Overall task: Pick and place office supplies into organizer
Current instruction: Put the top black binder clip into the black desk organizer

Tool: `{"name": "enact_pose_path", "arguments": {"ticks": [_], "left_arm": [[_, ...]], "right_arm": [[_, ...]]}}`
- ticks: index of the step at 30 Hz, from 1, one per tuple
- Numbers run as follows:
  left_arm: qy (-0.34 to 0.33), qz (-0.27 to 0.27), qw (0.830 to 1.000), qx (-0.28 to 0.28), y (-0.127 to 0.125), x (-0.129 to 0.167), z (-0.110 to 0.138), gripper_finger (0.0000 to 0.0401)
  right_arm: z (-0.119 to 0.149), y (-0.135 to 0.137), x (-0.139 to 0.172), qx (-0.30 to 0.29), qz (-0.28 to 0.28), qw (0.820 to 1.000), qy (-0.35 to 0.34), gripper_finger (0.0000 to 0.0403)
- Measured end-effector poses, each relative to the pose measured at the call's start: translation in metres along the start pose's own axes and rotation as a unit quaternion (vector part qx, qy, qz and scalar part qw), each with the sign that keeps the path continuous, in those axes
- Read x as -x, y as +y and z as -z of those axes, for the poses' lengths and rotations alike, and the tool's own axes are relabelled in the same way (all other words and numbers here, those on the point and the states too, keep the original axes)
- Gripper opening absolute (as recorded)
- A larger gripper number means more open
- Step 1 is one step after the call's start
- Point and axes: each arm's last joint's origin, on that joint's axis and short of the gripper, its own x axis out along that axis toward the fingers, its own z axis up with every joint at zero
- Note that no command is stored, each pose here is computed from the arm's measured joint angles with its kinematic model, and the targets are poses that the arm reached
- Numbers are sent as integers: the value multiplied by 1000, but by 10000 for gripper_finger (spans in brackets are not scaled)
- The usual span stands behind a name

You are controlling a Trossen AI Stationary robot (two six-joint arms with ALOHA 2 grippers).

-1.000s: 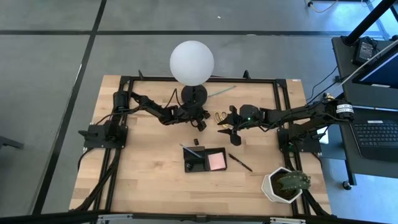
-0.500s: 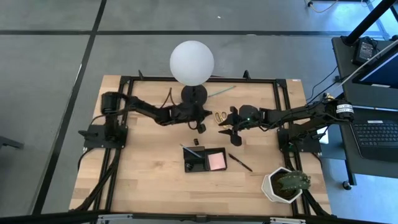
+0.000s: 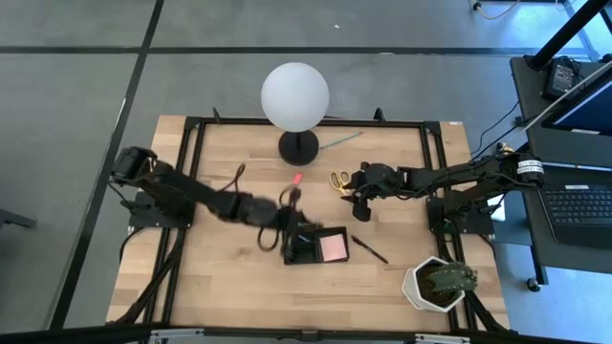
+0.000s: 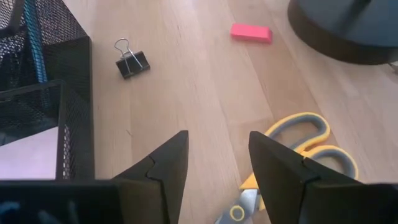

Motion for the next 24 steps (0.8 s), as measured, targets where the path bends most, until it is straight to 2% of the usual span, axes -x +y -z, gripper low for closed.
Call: {"name": "enact_pose_path", "arguments": {"ticks": [4,10,18,24], "left_arm": [[13,34,999,-3,-41,6,3,2],[55,5,998,-22,-82,6,25,2],[119,-35,992,6,-93,-15,68,3],[145,-44,988,20,-93,-22,86,3]], "right_arm": [[-1,0,0,0,1,1000,-2,171],[-1,0,0,-10,7,1000,-4,171],[-1,-1,0,-28,8,1000,-5,171],[-1,-1,0,-28,8,1000,-5,171]]}}
